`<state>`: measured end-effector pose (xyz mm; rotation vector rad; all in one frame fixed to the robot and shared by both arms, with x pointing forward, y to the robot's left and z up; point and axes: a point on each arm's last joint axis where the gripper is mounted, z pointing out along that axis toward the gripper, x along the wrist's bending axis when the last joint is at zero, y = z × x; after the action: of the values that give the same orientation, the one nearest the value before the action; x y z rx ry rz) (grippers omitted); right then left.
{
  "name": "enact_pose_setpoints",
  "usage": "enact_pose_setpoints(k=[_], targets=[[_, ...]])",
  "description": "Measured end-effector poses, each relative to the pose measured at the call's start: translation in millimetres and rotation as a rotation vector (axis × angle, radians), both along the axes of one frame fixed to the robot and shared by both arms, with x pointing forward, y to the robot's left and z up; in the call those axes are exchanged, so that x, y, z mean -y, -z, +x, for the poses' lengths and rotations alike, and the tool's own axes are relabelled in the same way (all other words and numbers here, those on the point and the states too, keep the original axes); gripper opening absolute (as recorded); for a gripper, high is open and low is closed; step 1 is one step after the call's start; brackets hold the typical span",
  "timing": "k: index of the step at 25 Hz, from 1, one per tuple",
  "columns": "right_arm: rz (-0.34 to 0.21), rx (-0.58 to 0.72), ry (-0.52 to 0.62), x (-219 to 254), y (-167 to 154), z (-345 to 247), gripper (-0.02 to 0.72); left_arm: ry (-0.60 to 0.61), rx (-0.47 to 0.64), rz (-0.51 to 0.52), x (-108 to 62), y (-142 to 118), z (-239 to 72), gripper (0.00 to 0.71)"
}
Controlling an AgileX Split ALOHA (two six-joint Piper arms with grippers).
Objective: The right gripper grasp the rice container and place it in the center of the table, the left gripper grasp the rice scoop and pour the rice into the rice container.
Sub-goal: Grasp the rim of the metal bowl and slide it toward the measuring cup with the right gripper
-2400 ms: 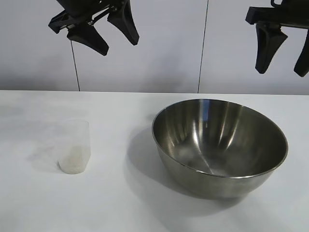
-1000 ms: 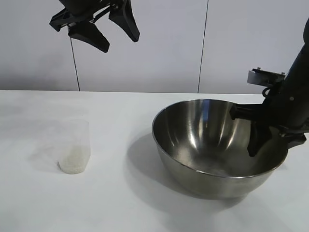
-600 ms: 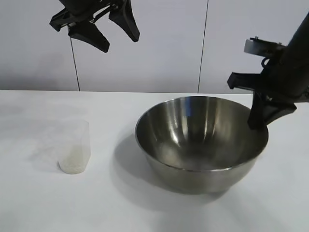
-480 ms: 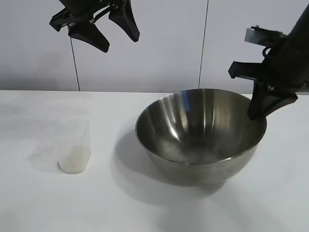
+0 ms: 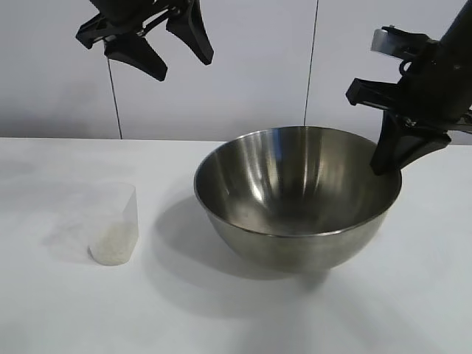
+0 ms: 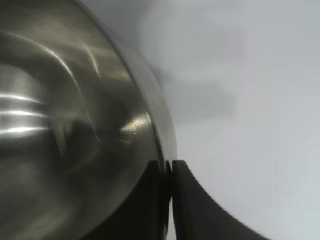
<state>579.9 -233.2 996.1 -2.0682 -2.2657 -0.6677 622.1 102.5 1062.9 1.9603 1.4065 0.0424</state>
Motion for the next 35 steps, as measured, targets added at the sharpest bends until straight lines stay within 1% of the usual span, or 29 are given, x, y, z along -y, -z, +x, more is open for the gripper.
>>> enact_pose_setpoints(k=[2,6,8,11,14,23,24,25,26,28,29,30,31,33,35], targets=[[0.012,0.018,-0.017,-7.4,-0.8,0.2,0.013,0.0,0.0,0.0,0.0,0.0,0.0,0.496],[0.019,0.055,-0.065,-34.1,2.8,0.0,0.013,0.002,-0.003,0.001,0.0,0.2,-0.3,0.496],[0.024,0.058,-0.071,-45.9,10.5,1.8,0.013,0.006,-0.012,0.004,0.0,0.6,-1.1,0.496],[0.021,0.029,-0.076,-61.5,29.5,3.9,0.013,0.014,-0.027,0.009,-0.1,1.4,-2.5,0.496],[0.016,-0.007,-0.07,-65.2,42.6,5.2,0.013,0.014,-0.028,0.009,-0.1,1.5,-2.6,0.496],[0.014,-0.002,-0.053,-64.8,42.4,6.3,0.013,0.014,-0.028,0.009,-0.1,1.5,-2.6,0.496],[0.014,-0.003,-0.054,-64.8,42.4,6.2,0.027,0.014,-0.028,0.009,-0.1,1.5,-2.6,0.496],[0.016,-0.004,-0.053,-64.9,41.7,6.1,0.054,0.014,-0.028,0.009,-0.1,1.5,-2.6,0.496],[0.017,-0.008,-0.053,-64.5,41.6,6.0,0.108,0.014,-0.028,0.009,-0.1,1.5,-2.6,0.496],[0.017,-0.02,-0.049,-62.0,41.6,6.0,0.262,0.014,-0.028,0.009,-0.1,1.5,-2.6,0.496],[0.017,-0.03,-0.047,-60.0,41.7,5.9,0.356,0.014,-0.028,0.009,-0.1,1.5,-2.6,0.496],[0.017,-0.038,-0.043,-57.6,41.9,6.0,0.434,0.014,-0.028,0.009,-0.1,1.5,-2.6,0.496],[0.017,-0.05,-0.036,-54.0,42.0,6.2,0.485,0.014,-0.028,0.009,-0.1,1.5,-2.6,0.496],[0.018,-0.063,-0.022,-47.9,42.0,7.0,0.533,0.014,-0.028,0.009,-0.1,1.5,-2.6,0.496],[0.02,-0.069,-0.004,-40.5,39.3,7.6,0.549,0.014,-0.028,0.009,-0.1,1.5,-2.6,0.496]])
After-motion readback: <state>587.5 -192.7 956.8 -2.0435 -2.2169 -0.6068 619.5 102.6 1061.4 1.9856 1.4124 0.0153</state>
